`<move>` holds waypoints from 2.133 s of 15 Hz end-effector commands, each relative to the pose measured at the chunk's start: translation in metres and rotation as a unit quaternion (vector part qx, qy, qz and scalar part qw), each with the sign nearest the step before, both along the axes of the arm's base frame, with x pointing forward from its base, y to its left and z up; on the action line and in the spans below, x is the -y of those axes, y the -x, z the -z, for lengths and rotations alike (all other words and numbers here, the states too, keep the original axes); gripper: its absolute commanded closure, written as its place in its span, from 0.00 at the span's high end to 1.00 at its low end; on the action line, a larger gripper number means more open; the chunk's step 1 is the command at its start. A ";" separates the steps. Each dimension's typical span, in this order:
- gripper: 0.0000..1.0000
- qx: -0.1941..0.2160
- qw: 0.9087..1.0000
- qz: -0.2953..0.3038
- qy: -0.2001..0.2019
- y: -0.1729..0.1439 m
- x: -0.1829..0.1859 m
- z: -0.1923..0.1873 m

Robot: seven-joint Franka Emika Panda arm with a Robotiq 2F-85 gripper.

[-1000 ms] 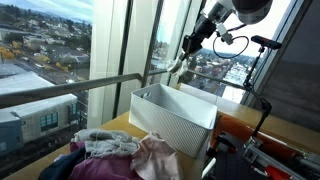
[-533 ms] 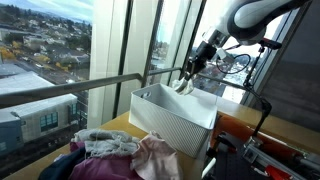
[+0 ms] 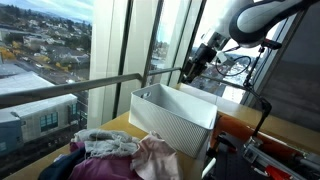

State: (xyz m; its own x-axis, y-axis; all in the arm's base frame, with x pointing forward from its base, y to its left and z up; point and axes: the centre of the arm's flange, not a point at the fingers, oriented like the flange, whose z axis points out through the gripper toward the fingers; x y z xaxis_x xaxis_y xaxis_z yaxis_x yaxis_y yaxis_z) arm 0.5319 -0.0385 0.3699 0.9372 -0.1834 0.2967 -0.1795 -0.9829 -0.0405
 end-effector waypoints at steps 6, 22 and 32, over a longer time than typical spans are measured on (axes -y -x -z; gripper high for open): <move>1.00 0.043 0.991 -0.122 0.026 0.004 -0.223 -0.034; 1.00 -0.087 0.962 -0.225 0.130 0.008 -0.288 0.161; 0.58 -0.178 0.946 -0.228 0.146 0.009 -0.259 0.200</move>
